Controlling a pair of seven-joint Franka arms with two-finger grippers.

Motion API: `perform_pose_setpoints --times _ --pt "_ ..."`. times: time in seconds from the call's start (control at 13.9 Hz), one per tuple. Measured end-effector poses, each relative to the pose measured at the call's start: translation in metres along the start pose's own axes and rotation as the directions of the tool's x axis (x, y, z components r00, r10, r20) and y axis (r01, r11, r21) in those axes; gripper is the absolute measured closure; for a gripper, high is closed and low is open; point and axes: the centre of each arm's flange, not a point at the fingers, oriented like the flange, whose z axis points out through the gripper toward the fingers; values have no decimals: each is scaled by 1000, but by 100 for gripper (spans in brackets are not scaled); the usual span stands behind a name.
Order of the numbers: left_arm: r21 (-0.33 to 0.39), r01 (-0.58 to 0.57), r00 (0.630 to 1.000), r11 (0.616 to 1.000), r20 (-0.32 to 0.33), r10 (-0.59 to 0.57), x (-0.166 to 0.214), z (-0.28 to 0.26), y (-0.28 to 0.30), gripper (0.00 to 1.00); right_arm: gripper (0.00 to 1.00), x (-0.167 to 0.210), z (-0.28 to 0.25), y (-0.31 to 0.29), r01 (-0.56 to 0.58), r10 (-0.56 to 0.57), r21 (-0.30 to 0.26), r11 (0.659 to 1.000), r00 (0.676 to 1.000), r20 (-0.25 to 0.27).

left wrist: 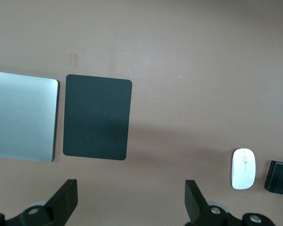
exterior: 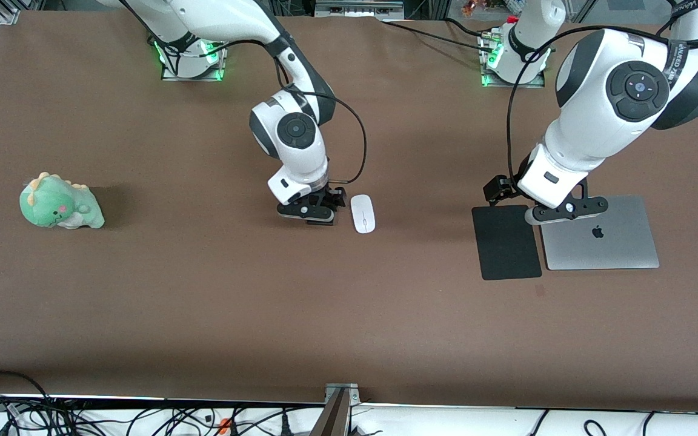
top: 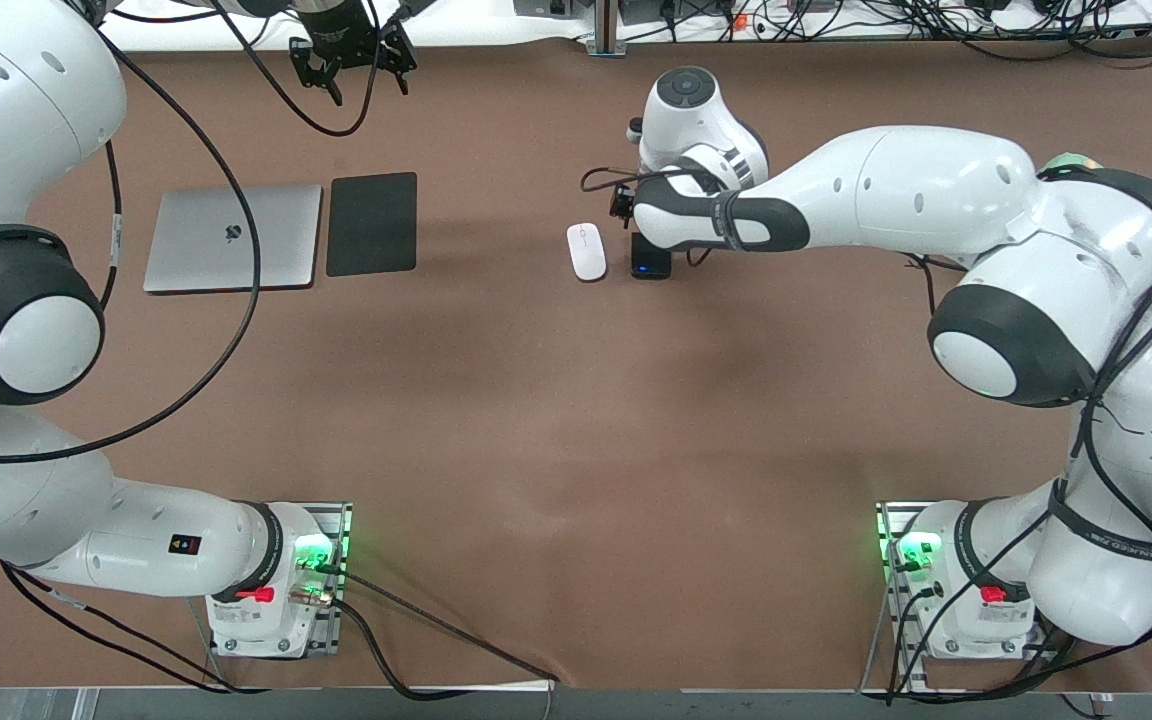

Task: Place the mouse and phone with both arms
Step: 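Lower the right gripper onto the black phone and close it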

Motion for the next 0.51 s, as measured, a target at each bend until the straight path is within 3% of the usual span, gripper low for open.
perform_pose_setpoints --times 0.51 --pt "-6 2 1000 1000 1 -2 -1 -2 0 0 0 -6 40 -1 18 -18 2 1000 999 -26"
